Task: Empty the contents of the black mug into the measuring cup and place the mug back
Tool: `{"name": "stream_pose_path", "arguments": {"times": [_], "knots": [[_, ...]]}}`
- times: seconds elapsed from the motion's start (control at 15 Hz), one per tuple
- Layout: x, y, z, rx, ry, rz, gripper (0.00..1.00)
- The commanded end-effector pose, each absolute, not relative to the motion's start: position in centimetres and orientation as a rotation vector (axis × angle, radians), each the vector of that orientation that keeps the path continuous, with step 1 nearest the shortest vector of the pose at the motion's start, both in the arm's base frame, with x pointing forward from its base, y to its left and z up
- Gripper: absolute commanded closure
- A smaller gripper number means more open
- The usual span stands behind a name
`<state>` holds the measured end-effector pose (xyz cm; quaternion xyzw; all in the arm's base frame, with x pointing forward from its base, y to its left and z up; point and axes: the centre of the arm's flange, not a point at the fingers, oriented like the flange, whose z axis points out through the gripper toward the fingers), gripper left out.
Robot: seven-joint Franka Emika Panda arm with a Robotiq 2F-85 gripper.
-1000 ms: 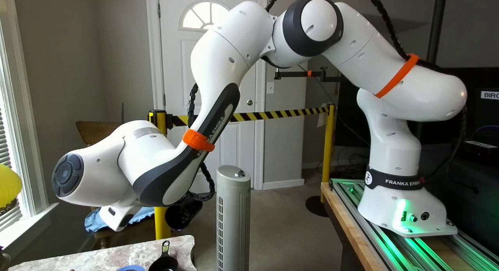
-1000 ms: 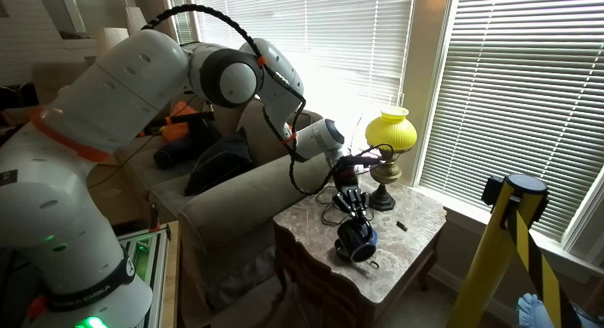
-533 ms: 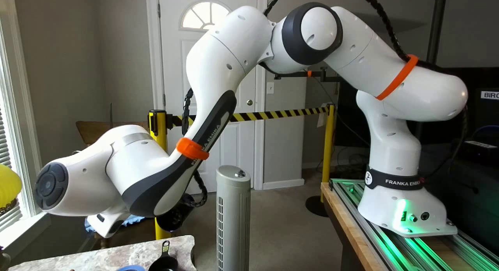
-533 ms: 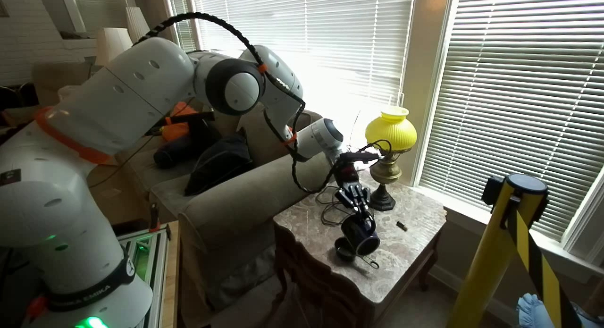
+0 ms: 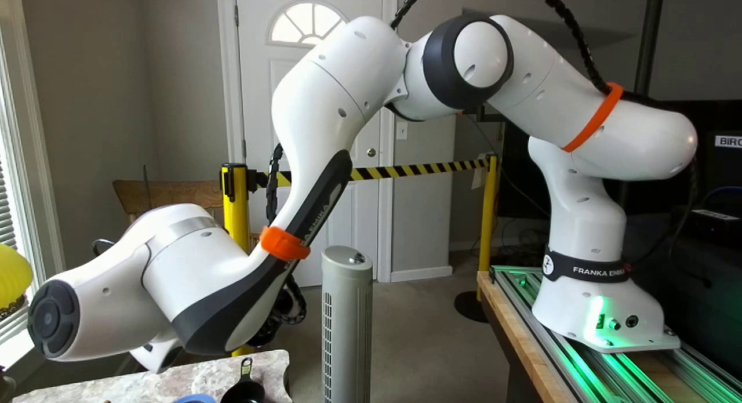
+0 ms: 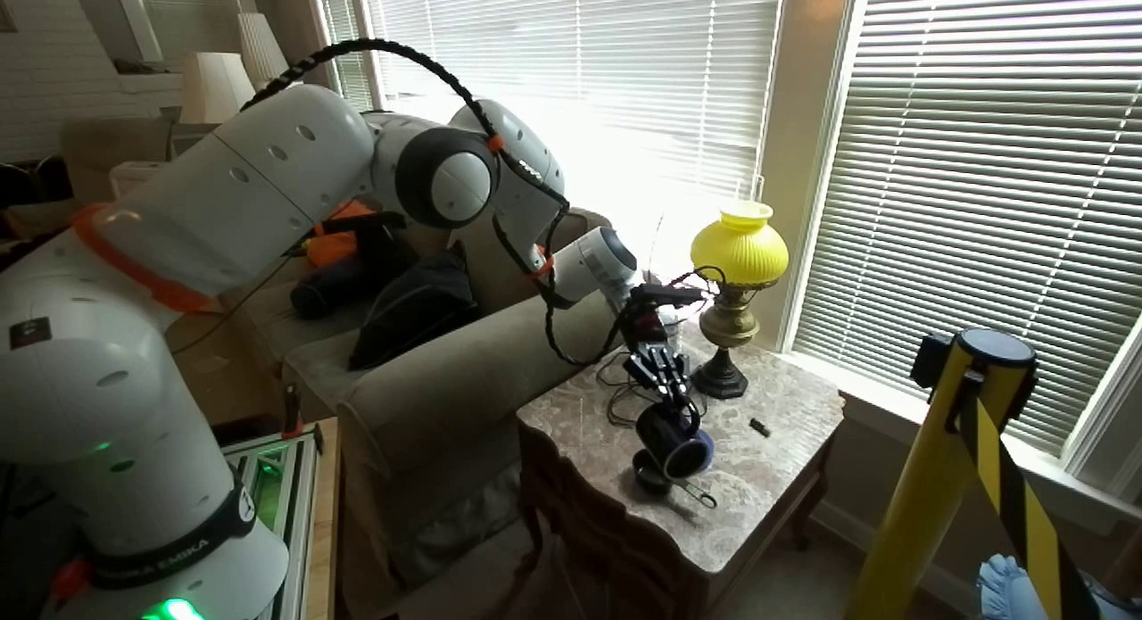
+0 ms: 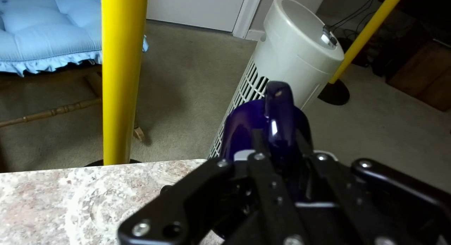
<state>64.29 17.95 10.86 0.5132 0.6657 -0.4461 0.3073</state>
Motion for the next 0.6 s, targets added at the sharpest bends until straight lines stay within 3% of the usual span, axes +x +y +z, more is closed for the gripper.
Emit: {"name": "stream_pose_path", "arguments": {"times": [0.0,0.53], "knots": [[65.06,18.76,10.37,1.291,1.704,-1.258,0.95],[65.26,19.0,9.38,1.236,1.669,-1.309,0.95]]}}
